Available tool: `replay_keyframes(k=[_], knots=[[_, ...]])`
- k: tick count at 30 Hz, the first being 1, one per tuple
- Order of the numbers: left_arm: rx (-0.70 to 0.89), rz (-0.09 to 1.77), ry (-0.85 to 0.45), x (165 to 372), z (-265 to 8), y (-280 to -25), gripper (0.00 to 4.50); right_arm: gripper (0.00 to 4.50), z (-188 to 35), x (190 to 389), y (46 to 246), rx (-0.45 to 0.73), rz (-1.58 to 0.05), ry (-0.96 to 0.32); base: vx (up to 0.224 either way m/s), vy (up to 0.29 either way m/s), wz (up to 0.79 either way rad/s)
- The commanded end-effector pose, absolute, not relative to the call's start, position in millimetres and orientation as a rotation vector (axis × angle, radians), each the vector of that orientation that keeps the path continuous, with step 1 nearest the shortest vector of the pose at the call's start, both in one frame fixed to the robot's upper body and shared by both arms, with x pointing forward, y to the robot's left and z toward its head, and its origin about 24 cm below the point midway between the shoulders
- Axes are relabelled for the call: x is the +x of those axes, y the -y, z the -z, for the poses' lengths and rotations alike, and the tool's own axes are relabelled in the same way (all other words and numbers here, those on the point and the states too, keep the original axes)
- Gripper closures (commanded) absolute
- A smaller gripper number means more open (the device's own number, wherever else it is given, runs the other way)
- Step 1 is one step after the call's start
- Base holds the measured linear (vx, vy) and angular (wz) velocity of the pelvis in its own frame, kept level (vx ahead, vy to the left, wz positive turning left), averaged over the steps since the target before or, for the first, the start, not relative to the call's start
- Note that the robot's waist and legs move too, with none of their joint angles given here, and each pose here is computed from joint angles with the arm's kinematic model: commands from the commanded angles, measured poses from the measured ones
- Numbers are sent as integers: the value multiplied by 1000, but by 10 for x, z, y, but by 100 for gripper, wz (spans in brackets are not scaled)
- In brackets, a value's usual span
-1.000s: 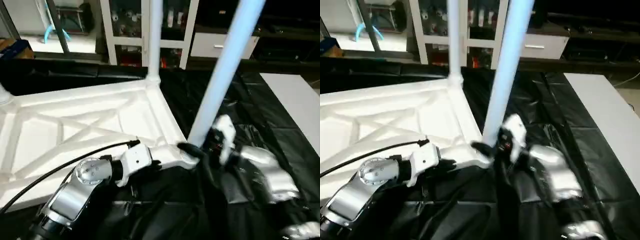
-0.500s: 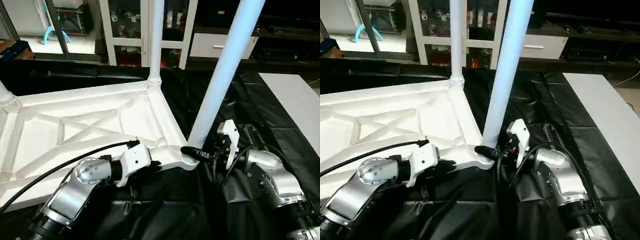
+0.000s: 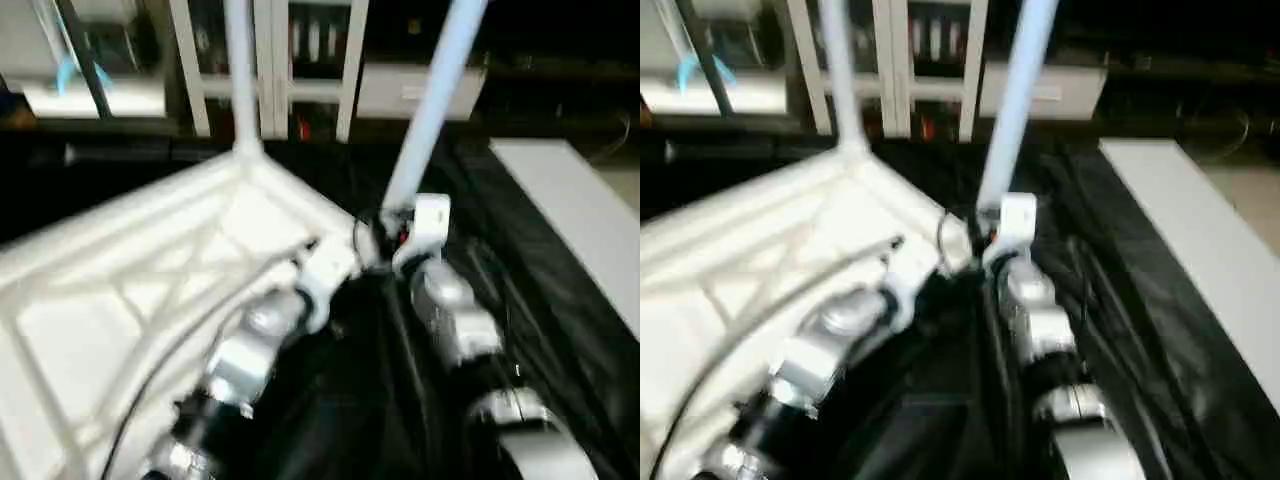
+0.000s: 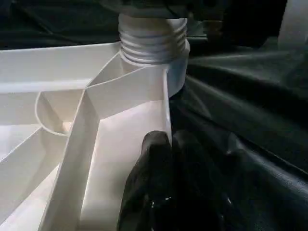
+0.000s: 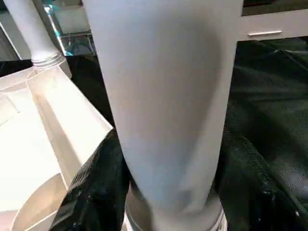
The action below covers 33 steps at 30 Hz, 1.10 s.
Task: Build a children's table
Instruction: Rotate leg to tighten
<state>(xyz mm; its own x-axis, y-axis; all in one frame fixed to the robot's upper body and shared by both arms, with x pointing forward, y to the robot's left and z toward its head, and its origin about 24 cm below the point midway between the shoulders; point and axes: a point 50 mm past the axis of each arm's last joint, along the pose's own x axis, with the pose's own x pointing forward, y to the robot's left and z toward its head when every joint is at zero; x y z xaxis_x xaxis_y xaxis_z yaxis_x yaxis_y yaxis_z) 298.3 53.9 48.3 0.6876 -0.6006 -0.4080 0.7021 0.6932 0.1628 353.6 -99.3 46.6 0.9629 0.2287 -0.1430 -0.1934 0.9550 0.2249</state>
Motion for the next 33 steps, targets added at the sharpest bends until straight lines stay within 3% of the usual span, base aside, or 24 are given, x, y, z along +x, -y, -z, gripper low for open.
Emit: replay_keyframes(k=[1, 4, 6, 7, 11, 12, 16, 18, 23, 24, 33], knots=[[330, 897, -301, 2875, -508, -381, 450, 245, -332, 3505, 1010, 290, -212, -233, 0, 0, 0], [356, 849, -322, 2915, -480, -521, 450, 245, -411, 3529, 958, 275, -299, -178, 0, 0, 0], [425, 895, -289, 2877, -457, -759, 450, 245, -509, 3481, 1042, 240, -436, -101, 0, 0, 0], [447, 921, -275, 2854, -455, -812, 450, 190, -531, 3462, 1074, 228, -464, -87, 0, 0, 0], [486, 1016, -282, 2746, -413, -1004, 450, 169, -597, 3376, 1217, 197, -565, -74, 0, 0, 0], [503, 1086, -301, 2653, -383, -1164, 450, 159, -636, 3269, 1329, 176, -683, -80, 0, 0, 0], [454, 1197, -332, 2488, -374, -1333, 450, 123, -677, 3045, 1509, 154, -915, -114, 0, 0, 0], [452, 1243, -343, 2412, -365, -1368, 450, 123, -637, 2940, 1635, 125, -1001, -168, 0, 0, 0], [437, 1267, -327, 2388, -367, -1334, 450, 123, -581, 2854, 1715, 80, -1072, -214, 0, 0, 0], [438, 1268, -324, 2392, -371, -1333, 450, 148, -586, 2846, 1716, 88, -1078, -219, 0, 0, 0], [444, 1281, -325, 2384, -384, -1357, 450, 218, -610, 2841, 1677, 108, -1100, -213, 0, 0, 0]])
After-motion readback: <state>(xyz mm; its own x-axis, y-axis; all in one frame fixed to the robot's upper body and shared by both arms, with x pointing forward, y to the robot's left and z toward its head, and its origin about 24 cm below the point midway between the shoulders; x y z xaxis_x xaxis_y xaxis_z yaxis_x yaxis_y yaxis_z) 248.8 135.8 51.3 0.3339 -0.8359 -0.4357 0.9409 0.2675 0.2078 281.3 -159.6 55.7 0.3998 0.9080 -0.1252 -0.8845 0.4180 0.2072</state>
